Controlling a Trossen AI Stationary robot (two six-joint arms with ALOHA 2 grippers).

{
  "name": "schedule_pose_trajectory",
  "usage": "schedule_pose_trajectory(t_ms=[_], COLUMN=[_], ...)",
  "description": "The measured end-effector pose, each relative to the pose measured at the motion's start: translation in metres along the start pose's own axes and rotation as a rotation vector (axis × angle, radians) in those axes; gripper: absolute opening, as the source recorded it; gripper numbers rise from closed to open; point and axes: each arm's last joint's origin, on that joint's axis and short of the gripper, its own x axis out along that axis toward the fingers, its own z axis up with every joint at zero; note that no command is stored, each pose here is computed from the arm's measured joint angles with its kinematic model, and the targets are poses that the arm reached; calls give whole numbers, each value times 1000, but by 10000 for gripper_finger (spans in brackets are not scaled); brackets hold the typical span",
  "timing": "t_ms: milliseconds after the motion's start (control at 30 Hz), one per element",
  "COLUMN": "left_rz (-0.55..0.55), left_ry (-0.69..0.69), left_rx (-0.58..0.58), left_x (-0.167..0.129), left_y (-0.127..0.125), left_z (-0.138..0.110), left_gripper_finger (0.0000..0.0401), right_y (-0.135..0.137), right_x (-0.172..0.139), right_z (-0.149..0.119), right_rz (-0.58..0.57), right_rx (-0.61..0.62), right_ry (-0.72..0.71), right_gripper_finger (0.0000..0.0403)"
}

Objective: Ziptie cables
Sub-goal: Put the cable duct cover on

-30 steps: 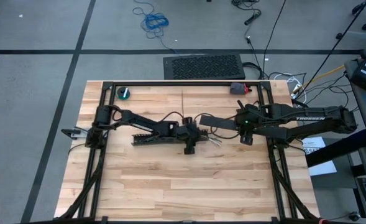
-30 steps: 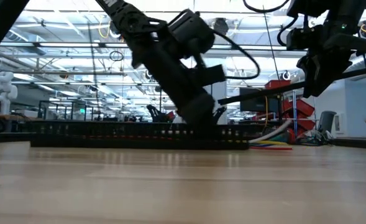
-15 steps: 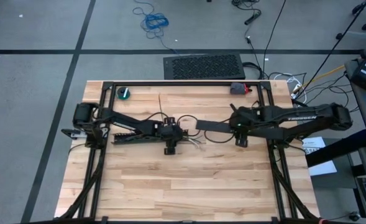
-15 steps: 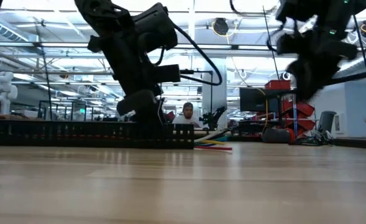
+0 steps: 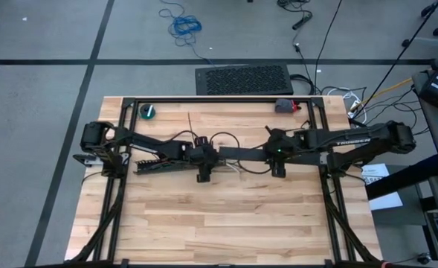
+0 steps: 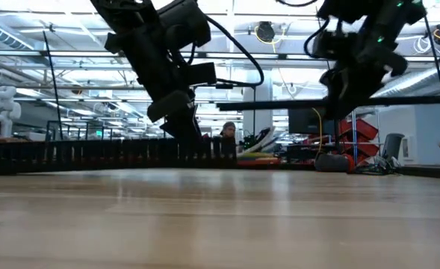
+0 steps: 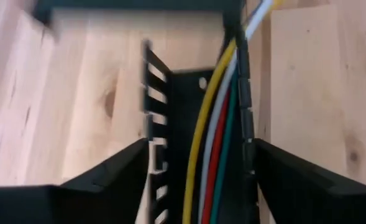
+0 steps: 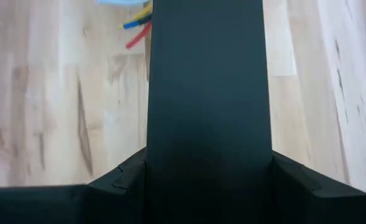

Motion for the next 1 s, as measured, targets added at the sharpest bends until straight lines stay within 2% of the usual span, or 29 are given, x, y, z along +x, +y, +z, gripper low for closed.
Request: schedule_pose_trajectory(t_ms=[100,267,433,500,700,867,1000], left_rz=[4,2,-2,-5,-9,5,8], left_ry=[-14,-7,-103,-134,-76,-46,-11], left_rx=[-3,-2,-25,-21,-3,-32,-41], left_x=[0,3,4,13,38,40,38], left_y=[0,-1,2,1,-3,-4,-4], left_z=[2,0,10,12,2,-1,-4], left_gripper_finger=[295,299,299,299,299,297,280], right_y=[1,2,-1,-3,-4,-4,-4], right_x=[13,27,29,29,29,29,29], right_z=[4,4,5,5,5,5,2], right_rz=[0,-1,-7,-9,-10,-14,-12], right_rx=[-36,-62,-81,-81,-86,-84,-84], right_ry=[16,64,53,56,55,57,83], right_gripper_finger=[211,211,211,211,211,211,211])
